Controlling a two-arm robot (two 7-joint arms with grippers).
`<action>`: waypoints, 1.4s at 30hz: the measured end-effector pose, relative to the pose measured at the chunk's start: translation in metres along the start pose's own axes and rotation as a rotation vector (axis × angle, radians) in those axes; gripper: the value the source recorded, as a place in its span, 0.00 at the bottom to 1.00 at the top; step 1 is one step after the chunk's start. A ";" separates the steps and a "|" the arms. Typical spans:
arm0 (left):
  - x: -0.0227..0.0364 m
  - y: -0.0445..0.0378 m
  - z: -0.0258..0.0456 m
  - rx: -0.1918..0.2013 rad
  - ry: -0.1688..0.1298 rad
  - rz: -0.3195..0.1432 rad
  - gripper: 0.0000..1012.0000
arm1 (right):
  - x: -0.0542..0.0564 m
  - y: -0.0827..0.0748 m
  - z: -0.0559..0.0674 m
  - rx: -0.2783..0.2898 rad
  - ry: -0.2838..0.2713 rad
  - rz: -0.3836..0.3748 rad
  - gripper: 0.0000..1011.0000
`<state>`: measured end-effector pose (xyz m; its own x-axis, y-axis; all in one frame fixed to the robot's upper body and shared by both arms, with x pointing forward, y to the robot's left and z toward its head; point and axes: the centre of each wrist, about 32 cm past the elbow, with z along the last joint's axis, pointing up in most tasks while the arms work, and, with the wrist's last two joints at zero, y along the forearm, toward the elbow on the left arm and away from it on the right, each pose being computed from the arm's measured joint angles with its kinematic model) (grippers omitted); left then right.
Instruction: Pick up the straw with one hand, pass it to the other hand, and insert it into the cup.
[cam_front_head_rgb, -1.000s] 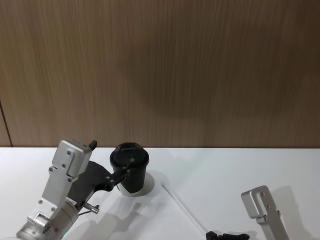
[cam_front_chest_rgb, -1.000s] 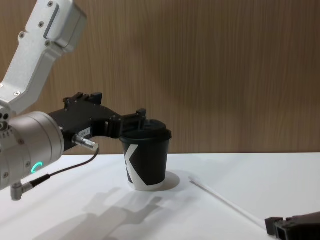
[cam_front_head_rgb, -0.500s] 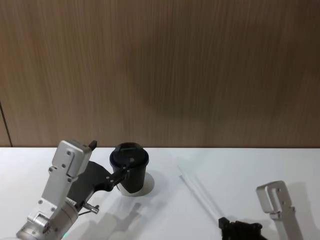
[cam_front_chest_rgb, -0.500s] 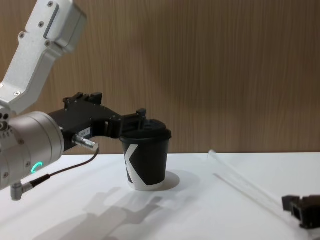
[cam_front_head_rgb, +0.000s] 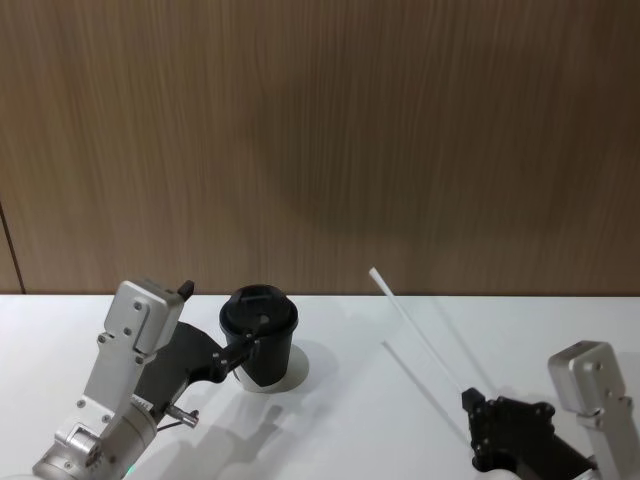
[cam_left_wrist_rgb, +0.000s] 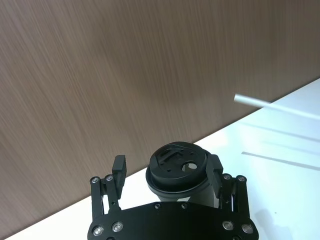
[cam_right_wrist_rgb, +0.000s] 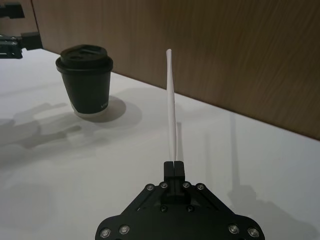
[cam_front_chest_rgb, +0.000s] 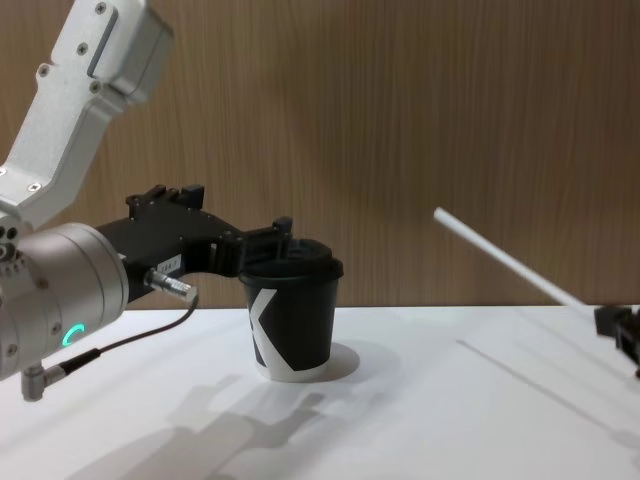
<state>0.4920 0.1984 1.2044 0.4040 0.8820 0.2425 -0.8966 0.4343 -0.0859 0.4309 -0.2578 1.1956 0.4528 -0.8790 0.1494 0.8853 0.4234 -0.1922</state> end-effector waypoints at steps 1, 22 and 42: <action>0.0000 0.0000 0.0000 0.000 0.000 0.000 0.99 | 0.001 -0.001 0.001 0.011 -0.012 0.004 0.00; 0.0000 0.0000 0.0000 0.000 0.000 0.000 0.99 | 0.034 -0.013 0.040 0.246 -0.279 0.188 0.00; 0.0000 0.0000 0.0000 0.000 0.000 0.000 0.99 | 0.045 -0.008 0.078 0.427 -0.421 0.428 0.00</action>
<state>0.4920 0.1984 1.2044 0.4040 0.8820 0.2425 -0.8967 0.4343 -0.0859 0.4530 -0.2838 1.2798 0.6942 -0.4955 0.5220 0.5473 0.8345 0.0643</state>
